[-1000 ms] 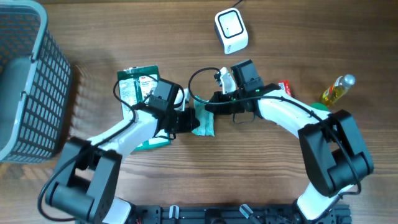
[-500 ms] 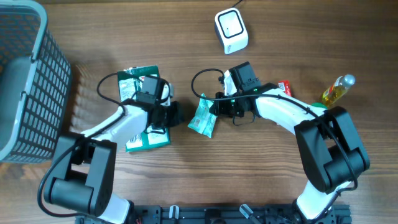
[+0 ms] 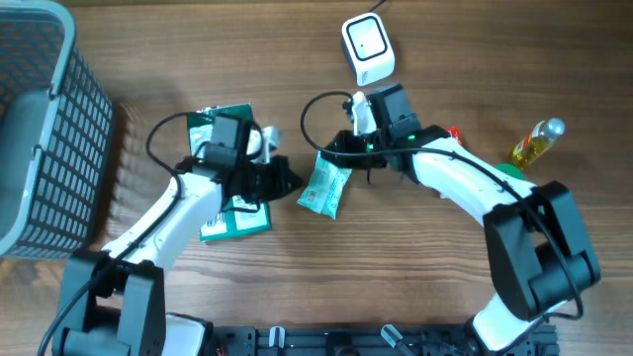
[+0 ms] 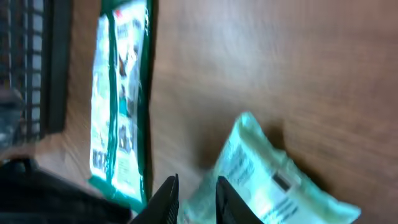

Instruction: Scan the item barcode

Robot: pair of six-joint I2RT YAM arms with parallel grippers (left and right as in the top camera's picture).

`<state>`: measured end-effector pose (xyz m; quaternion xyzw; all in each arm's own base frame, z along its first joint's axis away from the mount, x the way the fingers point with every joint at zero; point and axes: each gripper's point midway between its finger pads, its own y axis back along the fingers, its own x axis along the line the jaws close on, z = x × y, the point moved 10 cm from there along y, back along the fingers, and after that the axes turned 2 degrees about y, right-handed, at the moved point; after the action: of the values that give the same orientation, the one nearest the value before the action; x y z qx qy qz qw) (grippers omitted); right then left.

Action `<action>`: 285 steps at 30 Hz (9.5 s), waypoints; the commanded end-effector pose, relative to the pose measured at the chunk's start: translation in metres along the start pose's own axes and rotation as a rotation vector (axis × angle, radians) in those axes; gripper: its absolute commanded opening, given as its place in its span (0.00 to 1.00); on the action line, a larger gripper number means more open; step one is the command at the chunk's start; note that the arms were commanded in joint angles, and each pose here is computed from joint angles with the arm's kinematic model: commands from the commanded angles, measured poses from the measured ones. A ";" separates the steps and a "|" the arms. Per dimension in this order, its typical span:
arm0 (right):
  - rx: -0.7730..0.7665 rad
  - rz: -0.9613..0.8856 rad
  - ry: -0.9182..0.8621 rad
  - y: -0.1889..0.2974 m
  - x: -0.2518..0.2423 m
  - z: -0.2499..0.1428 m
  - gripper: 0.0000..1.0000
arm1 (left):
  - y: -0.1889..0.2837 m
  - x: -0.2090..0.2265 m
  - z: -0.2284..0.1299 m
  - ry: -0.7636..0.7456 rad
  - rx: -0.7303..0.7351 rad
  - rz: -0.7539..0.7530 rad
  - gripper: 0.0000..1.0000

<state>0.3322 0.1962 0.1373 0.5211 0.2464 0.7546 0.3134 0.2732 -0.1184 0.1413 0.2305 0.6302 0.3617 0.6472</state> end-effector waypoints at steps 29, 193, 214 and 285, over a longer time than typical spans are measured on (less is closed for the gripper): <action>0.298 -0.327 -0.169 0.000 -0.037 -0.049 0.46 | -0.027 -0.011 0.009 -0.032 -0.100 0.199 0.11; -0.143 -0.905 1.218 0.159 0.055 0.125 0.04 | 0.099 0.078 0.087 0.221 -0.493 0.325 1.00; -0.101 -1.032 1.331 0.026 -0.007 0.162 0.04 | 0.099 0.078 0.087 0.221 -0.494 0.325 1.00; 0.329 -0.536 -0.166 0.032 -0.046 -0.071 0.23 | 0.099 0.078 0.087 0.221 -0.494 0.325 1.00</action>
<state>0.2813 0.1433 0.1231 0.5297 0.4498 0.5820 0.4223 0.3357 0.0155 0.1685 0.1275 0.5530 0.6209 0.5408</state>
